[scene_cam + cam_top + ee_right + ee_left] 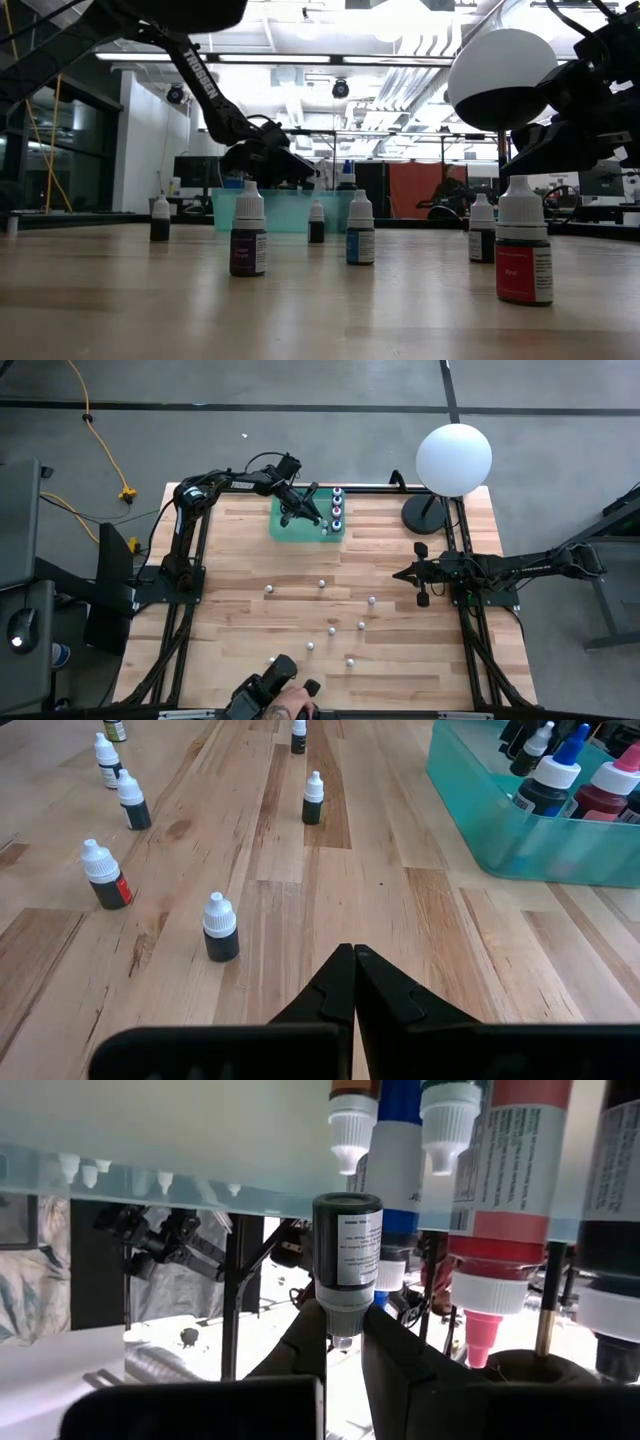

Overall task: Pick & Place food coloring
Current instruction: Put the small black food coloring bottle into the blue transparent bin

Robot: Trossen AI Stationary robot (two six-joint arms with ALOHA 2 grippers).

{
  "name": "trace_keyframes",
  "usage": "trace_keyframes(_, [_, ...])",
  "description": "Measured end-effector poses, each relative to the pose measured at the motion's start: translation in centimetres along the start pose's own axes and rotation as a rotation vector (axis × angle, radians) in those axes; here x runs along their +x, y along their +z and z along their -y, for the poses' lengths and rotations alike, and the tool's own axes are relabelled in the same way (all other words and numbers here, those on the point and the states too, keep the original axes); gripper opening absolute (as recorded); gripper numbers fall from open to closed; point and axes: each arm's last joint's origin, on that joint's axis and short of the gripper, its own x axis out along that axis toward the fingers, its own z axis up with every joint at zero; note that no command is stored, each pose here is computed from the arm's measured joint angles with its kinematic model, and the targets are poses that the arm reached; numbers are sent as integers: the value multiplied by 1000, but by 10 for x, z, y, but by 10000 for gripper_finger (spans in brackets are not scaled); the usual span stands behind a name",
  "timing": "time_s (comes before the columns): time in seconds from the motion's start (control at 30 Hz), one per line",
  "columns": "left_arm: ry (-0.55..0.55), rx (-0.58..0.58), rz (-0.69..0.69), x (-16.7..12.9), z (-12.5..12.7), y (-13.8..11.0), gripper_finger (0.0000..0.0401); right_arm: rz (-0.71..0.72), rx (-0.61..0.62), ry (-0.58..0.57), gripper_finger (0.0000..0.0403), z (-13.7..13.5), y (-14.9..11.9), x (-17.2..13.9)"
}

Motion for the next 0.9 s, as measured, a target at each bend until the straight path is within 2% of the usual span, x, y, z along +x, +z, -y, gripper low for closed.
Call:
trace_keyframes(0.27, [-44, 27, 42, 2, 2, 0, 21, 0, 0, 0, 0, 0, 0, 0])
trace_keyframes(0.57, [-186, 245, 171, 16, 10, -9, 21, 0, 0, 0, 0, 0, 0, 0])
trace_keyframes(0.73, [-204, 334, 200, 24, 14, -19, 21, 0, 0, 0, 0, 0, 0, 0])
trace_keyframes(0.9, [-186, 321, 232, 21, 10, -25, 21, 0, 0, 0, 0, 0, 0, 0])
